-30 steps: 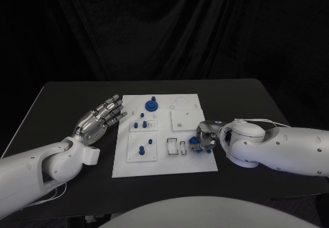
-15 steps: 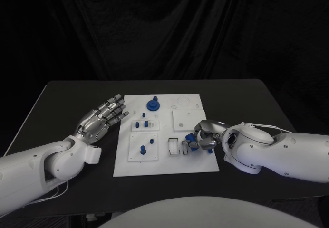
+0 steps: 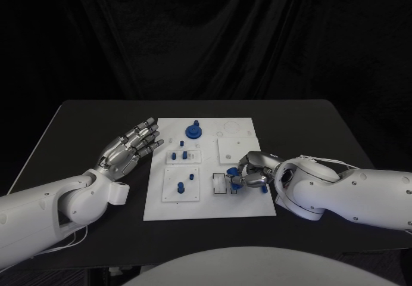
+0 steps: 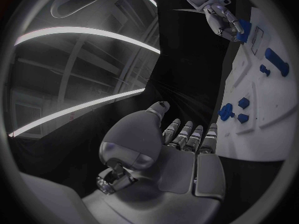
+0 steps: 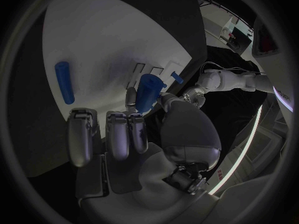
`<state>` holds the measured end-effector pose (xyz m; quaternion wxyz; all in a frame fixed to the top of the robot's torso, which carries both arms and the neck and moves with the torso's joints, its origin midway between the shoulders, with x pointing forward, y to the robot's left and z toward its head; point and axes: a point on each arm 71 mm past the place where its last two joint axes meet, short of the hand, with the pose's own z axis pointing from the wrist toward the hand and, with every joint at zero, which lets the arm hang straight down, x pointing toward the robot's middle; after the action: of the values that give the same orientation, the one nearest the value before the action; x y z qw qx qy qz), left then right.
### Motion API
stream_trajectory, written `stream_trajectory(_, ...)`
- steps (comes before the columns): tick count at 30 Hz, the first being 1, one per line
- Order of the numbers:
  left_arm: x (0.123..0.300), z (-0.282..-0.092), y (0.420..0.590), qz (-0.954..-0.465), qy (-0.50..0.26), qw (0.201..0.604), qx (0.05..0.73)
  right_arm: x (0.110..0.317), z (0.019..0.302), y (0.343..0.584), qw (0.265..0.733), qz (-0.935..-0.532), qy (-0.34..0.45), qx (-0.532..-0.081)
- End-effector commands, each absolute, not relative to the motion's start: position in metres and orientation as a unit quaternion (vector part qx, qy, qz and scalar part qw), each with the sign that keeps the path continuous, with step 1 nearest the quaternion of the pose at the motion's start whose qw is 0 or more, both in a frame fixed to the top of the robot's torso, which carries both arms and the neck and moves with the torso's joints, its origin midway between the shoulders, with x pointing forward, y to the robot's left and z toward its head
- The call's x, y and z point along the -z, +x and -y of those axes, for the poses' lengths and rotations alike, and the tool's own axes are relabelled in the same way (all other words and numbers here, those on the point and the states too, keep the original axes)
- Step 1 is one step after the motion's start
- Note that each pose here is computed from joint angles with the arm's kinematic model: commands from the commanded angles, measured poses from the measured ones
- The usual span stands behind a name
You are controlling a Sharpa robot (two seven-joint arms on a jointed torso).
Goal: Assemble the parts on the task board
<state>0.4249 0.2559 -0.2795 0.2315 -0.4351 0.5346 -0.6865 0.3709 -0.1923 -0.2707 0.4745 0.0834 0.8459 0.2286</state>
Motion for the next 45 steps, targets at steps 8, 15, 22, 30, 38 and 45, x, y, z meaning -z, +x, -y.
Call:
stream_trajectory(8, 0.275, -0.255, 0.426, -0.51, -0.426, 0.241, 0.707, 0.28, 0.186, 0.37, 0.451, -0.862, 0.086, -0.217)
stream_trajectory(15, 0.276, -0.255, 0.426, -0.511, -0.426, 0.241, 0.707, 0.282, 0.182, 0.372, 0.455, -0.857, 0.087, -0.224)
stream_trajectory(22, 0.276, -0.256, 0.427, -0.512, -0.426, 0.242, 0.706, 0.281, 0.178, 0.373, 0.465, -0.849, 0.09, -0.234)
stream_trajectory(30, 0.277, -0.255, 0.428, -0.512, -0.425, 0.24, 0.707, 0.282, 0.177, 0.373, 0.463, -0.85, 0.088, -0.234)
stream_trajectory(38, 0.277, -0.255, 0.429, -0.513, -0.425, 0.24, 0.706, 0.284, 0.176, 0.373, 0.453, -0.858, 0.081, -0.23)
stream_trajectory(45, 0.278, -0.254, 0.429, -0.515, -0.426, 0.238, 0.705, 0.284, 0.175, 0.374, 0.453, -0.857, 0.08, -0.233)
